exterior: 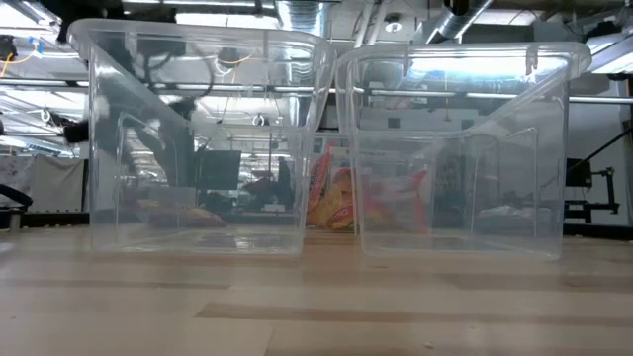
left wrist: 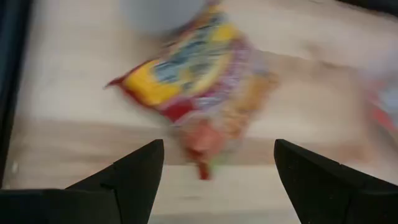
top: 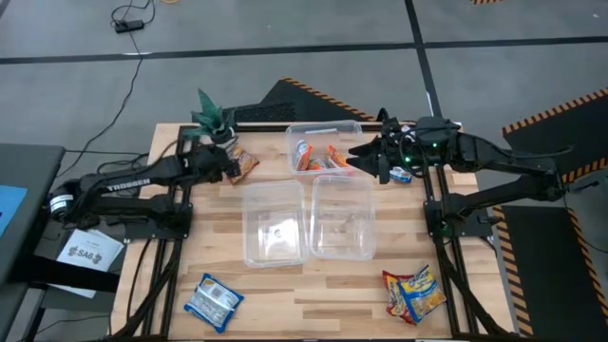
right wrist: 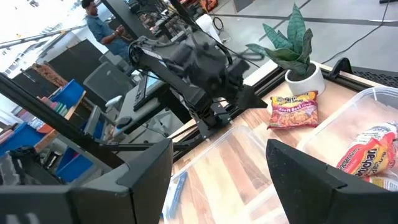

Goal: Sort Maruchan noodles
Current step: Put the top left red noodle pack into the bottom left transparent bin

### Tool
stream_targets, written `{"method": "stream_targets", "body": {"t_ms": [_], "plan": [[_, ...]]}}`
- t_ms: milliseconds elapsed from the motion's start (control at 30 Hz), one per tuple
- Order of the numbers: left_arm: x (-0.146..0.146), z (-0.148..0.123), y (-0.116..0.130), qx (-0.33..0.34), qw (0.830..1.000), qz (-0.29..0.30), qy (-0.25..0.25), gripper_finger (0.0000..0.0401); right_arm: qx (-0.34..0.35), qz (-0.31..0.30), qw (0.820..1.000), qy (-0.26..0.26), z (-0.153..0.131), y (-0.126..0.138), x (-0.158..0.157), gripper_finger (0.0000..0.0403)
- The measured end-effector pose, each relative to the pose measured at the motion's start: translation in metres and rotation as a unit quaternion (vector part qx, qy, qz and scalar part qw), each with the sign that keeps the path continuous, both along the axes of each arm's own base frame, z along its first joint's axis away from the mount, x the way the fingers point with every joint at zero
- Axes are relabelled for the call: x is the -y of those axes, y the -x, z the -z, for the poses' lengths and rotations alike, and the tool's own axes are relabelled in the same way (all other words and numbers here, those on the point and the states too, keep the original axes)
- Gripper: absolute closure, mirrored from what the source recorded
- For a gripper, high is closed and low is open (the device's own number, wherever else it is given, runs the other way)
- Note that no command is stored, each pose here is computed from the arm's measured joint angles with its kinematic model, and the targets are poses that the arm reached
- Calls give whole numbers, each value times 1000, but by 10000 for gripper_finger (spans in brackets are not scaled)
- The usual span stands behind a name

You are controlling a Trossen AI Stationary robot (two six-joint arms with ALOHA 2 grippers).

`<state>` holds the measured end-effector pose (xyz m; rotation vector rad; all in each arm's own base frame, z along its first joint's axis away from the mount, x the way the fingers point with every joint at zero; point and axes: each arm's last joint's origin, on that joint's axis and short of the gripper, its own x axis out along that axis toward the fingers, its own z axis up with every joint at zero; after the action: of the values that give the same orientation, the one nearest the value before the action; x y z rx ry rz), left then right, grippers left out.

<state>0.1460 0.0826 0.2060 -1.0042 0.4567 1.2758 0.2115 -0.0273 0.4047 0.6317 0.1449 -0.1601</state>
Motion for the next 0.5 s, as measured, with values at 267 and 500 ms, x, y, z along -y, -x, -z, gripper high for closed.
{"method": "stream_targets", "body": {"t_ms": [267,500], "plan": [[2,43,5,115,987,-110,-22,110,0,0,1000,0,0,0,0,122],[-5,56,5,95,984,-152,-17,110,-1,0,1000,0,0,0,0,122]]}}
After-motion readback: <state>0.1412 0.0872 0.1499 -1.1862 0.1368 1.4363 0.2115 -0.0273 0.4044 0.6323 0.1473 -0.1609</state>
